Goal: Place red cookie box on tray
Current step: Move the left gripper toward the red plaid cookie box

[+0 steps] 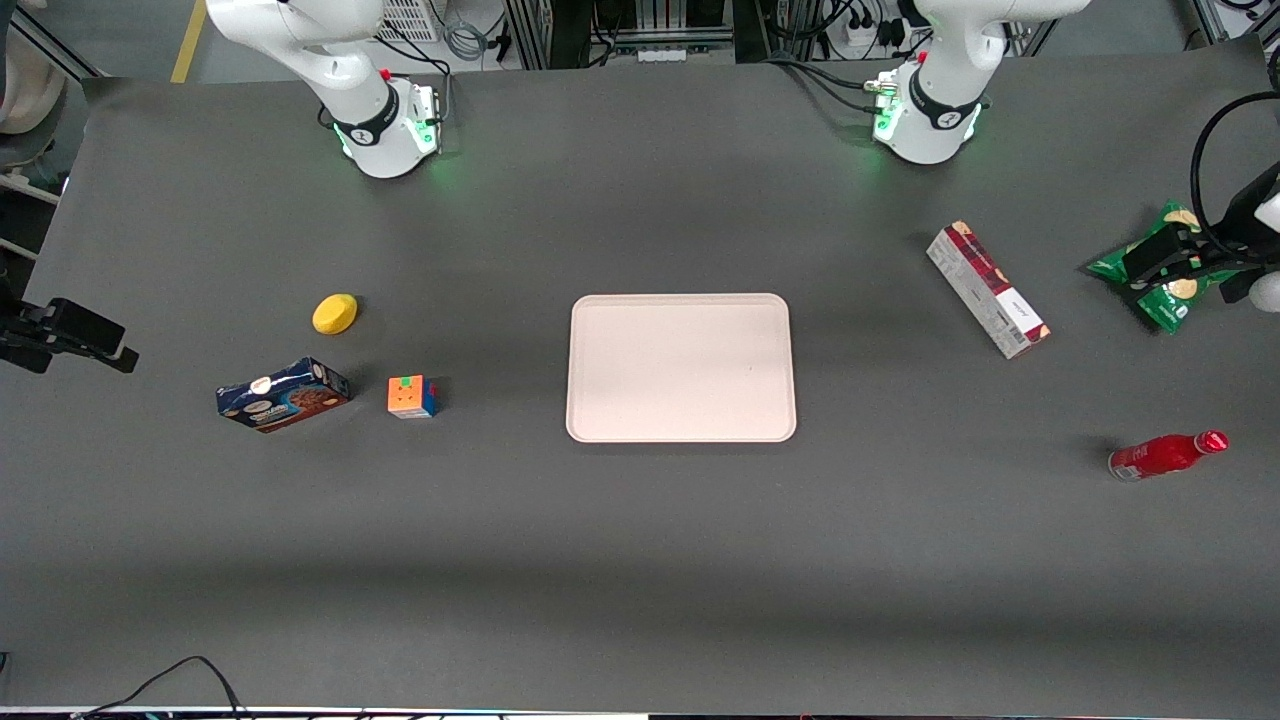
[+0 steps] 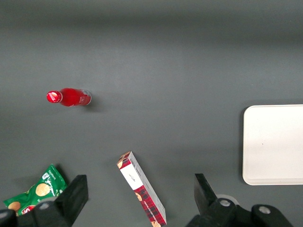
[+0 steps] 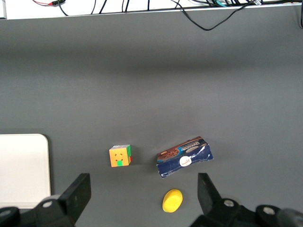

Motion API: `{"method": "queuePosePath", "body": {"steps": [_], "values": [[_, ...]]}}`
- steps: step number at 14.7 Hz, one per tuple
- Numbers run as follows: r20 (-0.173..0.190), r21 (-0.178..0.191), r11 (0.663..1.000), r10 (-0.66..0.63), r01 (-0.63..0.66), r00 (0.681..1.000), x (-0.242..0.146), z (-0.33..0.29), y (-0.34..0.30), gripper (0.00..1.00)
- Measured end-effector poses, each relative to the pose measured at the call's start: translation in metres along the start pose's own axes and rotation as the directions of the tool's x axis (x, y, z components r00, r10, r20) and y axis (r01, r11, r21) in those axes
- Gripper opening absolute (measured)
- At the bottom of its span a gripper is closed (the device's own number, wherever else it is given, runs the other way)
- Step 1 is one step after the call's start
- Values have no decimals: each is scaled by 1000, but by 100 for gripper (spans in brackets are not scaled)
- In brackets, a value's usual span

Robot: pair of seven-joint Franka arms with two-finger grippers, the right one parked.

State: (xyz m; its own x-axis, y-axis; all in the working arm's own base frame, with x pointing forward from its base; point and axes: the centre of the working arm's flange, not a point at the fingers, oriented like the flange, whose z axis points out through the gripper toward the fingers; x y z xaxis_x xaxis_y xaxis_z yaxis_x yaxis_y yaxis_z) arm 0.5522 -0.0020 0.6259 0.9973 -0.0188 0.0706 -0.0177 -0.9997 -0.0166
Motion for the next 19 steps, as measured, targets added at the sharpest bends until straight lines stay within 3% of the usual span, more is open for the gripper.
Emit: {"method": "queuePosePath", "body": {"steps": [6,9,13,16,19], "values": [[5,0,1000,-1,1,1000,1,2,0,100],[26,0,1000,2,-2,1000,3,11,1,100],[100,5,1000,2,-3,995,1,26,1,100],[190,9,1000,-2,1,982,-6,41,-2,100],[250,11,1000,-16,14,968,-10,70,-10,100]]}}
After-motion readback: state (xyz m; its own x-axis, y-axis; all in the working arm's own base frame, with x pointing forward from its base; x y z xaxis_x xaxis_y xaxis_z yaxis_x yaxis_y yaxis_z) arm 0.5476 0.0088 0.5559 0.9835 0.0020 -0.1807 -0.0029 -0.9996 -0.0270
